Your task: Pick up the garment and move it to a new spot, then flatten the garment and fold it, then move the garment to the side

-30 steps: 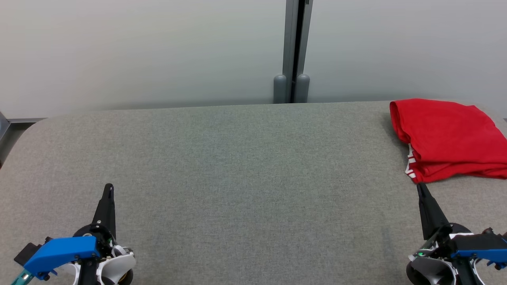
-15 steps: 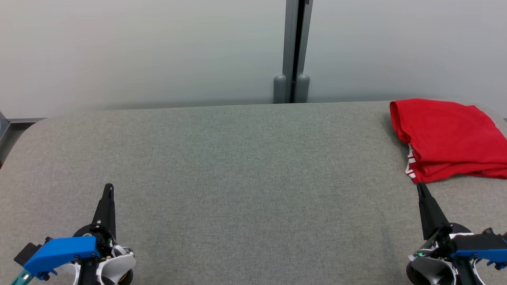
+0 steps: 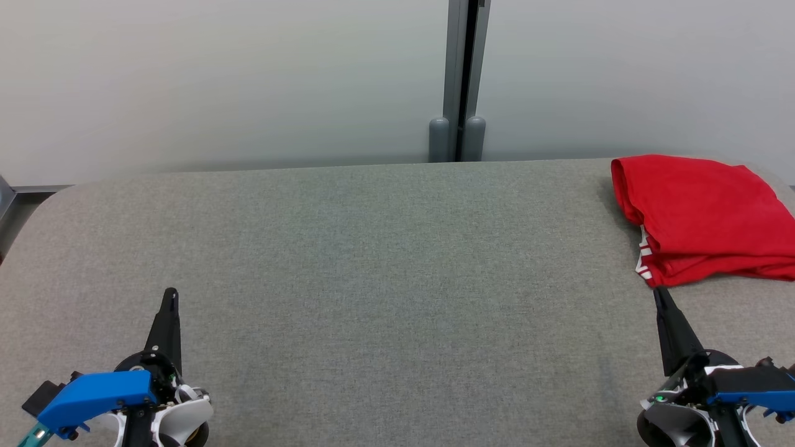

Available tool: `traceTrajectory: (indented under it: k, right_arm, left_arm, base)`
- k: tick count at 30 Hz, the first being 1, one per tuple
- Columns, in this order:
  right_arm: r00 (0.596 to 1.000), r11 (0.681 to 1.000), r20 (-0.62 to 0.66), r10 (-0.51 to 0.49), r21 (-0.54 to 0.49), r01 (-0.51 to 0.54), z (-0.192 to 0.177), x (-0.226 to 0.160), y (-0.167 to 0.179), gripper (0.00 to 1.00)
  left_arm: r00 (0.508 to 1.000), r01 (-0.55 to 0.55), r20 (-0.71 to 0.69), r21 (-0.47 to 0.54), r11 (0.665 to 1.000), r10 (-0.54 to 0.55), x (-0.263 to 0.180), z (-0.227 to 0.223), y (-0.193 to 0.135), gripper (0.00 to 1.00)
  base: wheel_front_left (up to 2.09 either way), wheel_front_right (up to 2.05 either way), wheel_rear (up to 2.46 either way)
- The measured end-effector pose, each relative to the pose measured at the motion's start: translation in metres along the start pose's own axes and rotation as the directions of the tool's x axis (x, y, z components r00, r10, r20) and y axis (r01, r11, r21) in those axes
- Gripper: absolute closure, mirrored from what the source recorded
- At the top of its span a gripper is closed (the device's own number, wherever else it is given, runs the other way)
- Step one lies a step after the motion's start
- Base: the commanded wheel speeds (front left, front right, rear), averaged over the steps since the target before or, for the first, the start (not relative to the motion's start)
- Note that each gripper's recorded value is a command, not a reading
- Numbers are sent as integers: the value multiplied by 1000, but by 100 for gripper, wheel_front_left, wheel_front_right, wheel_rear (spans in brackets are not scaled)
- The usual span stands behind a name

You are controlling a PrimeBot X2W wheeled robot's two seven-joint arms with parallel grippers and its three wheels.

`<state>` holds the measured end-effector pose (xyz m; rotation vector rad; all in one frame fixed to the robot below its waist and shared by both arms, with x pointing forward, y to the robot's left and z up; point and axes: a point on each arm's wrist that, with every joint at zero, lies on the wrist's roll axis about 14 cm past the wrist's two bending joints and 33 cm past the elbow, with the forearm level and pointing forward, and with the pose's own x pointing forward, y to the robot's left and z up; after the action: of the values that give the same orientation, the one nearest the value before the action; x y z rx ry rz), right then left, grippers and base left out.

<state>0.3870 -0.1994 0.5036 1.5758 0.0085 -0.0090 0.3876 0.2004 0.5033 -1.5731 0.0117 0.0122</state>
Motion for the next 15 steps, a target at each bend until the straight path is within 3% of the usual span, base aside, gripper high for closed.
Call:
traceTrajectory:
  k: [15]
  right_arm:
    - [1000, 1000, 0, 0, 0, 0, 0, 0, 0, 100]
  left_arm:
    - [1000, 0, 0, 0, 1000, 0, 0, 0, 0, 100]
  base:
    - [0, 0, 0]
